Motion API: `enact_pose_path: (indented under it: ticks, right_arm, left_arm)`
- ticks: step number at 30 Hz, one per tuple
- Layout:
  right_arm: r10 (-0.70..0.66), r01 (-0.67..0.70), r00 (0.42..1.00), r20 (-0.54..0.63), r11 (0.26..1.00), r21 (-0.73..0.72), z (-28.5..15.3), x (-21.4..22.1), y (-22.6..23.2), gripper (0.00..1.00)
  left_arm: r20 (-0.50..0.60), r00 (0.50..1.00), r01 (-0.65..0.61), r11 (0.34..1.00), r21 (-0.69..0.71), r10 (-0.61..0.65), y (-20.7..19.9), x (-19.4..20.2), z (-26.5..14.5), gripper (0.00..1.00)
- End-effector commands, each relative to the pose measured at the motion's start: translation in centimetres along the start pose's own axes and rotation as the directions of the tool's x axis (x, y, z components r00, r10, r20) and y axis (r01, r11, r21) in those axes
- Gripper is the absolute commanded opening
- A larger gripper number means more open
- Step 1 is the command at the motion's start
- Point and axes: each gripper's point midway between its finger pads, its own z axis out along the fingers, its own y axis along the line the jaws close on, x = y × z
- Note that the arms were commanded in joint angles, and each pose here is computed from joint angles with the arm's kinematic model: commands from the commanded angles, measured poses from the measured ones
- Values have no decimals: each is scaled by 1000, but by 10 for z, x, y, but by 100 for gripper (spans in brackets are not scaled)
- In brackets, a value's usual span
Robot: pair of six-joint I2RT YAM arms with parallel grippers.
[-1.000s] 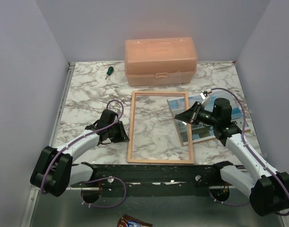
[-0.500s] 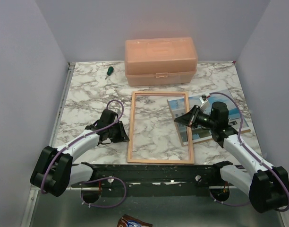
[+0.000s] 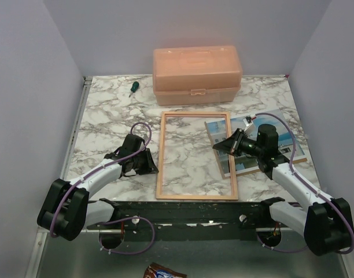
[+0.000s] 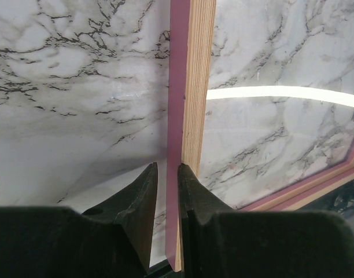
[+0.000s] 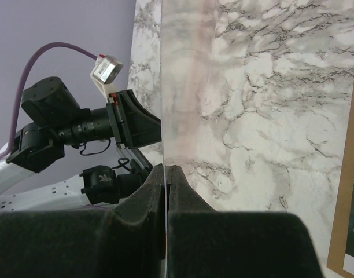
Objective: Put the photo into the frame
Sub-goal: Place the photo frame item in the photo frame.
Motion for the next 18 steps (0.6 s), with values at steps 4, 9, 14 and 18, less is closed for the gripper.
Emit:
enact_pose_path:
  ticks: [4,9,14,18]
  right_arm:
    - [-32,30,999,-26,998,-52,1,6,5,1]
    - [-30,27,999,-25,995,-100,0,5,16,1]
    - [-9,6,1000,-23,992,-125,2,4,19,1]
    - [13,-16,1000,-22,992,-129,4,5,16,1]
  left_arm:
    - [-74,997,-5,995,-104,-3,28,22,5,21]
    - [-75,997,-6,995,-103,-2,28,22,5,21]
    - [-79,997,-5,994,-105,-3,28,22,6,21]
    - [-78,997,-5,994,-105,-3,28,22,6,21]
